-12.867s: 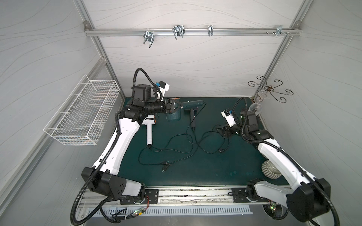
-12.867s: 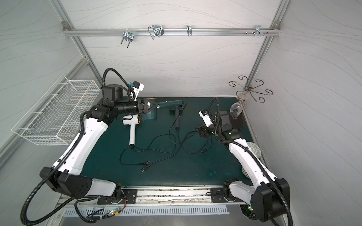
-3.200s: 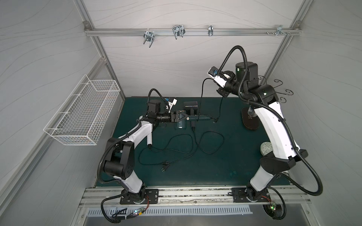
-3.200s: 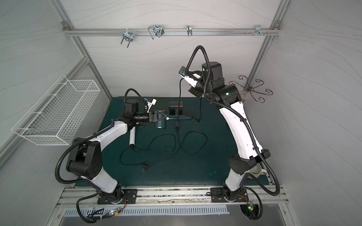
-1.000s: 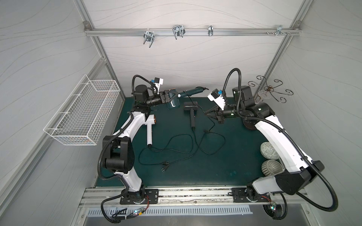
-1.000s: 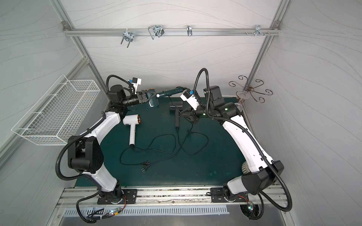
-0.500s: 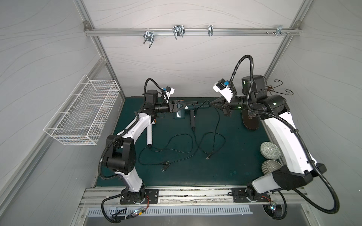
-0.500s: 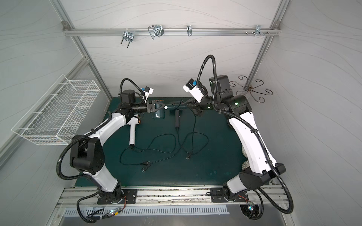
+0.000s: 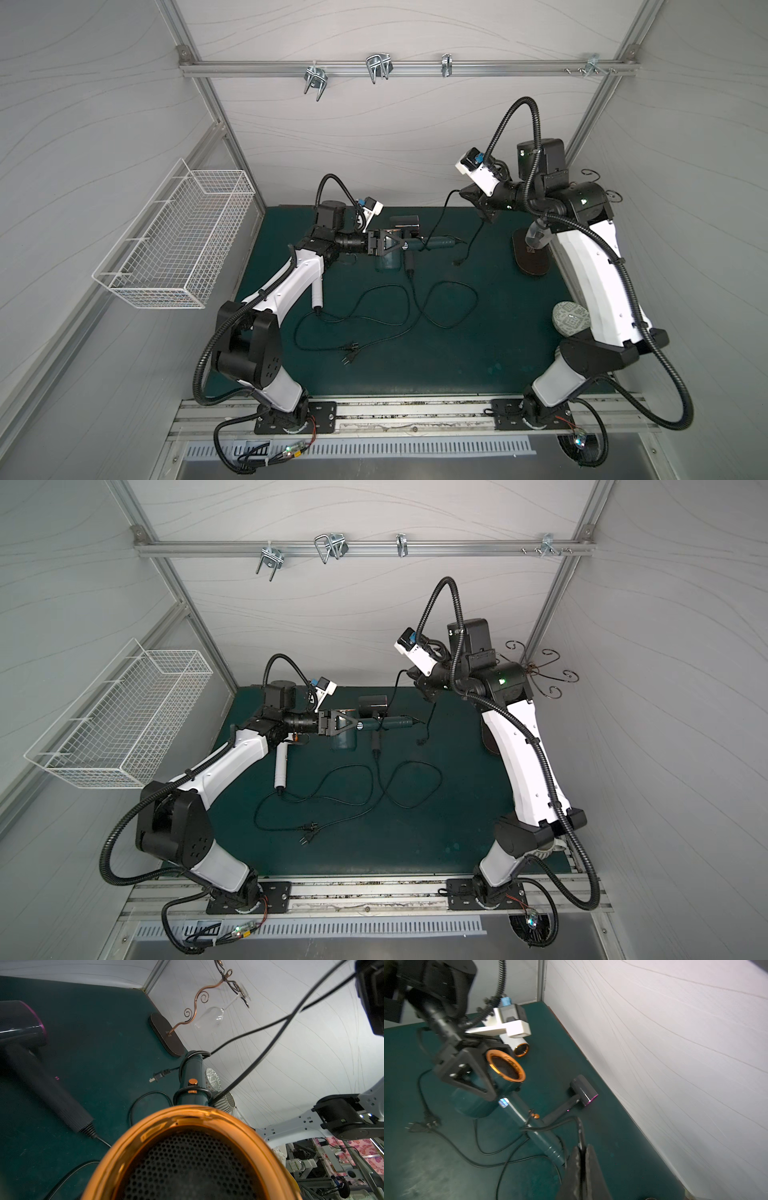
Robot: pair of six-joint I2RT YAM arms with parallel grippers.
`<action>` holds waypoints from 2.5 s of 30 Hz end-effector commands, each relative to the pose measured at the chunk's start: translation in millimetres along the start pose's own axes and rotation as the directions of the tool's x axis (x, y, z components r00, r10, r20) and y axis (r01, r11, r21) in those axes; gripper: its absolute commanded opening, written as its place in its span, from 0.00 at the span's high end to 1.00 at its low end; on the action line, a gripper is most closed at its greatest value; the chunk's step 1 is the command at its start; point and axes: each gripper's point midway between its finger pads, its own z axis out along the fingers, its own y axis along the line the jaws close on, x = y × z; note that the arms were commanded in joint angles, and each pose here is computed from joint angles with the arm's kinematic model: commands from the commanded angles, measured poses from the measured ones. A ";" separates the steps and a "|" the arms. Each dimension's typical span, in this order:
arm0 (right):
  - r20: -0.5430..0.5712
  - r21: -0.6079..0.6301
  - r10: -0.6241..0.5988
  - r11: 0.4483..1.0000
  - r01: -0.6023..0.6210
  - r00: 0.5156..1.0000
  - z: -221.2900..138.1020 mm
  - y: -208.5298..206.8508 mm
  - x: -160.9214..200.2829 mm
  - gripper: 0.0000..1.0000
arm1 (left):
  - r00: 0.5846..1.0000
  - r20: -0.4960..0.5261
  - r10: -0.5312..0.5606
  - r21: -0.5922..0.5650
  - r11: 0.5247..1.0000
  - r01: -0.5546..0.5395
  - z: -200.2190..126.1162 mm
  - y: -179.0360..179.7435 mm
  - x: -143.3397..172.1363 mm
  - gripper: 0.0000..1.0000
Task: Wrap the cord around the hair dryer
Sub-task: Wrap the power cord around the hair dryer.
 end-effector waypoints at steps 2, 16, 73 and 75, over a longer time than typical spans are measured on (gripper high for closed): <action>0.128 0.114 -0.086 0.991 0.071 0.988 -5.6 -38.1 -32.1 1.00 | 0.996 -0.062 0.062 0.095 0.994 -0.056 6.4 -36.2 13.1 1.00; 0.162 -0.349 0.396 0.880 -0.323 0.904 41.9 -46.5 35.4 1.00 | 0.976 -0.006 0.217 0.365 0.909 -0.200 -1.4 -141.0 -21.2 1.00; -0.173 -0.427 0.548 0.707 -0.563 0.819 138.0 86.3 198.0 0.46 | 0.850 0.346 0.397 0.329 0.797 -0.506 -77.9 -218.2 -154.1 1.00; -0.167 -0.337 0.580 0.726 -0.599 0.797 132.8 67.4 211.9 0.40 | 0.850 0.344 0.399 0.329 0.797 -0.507 -79.5 -218.7 -152.8 1.00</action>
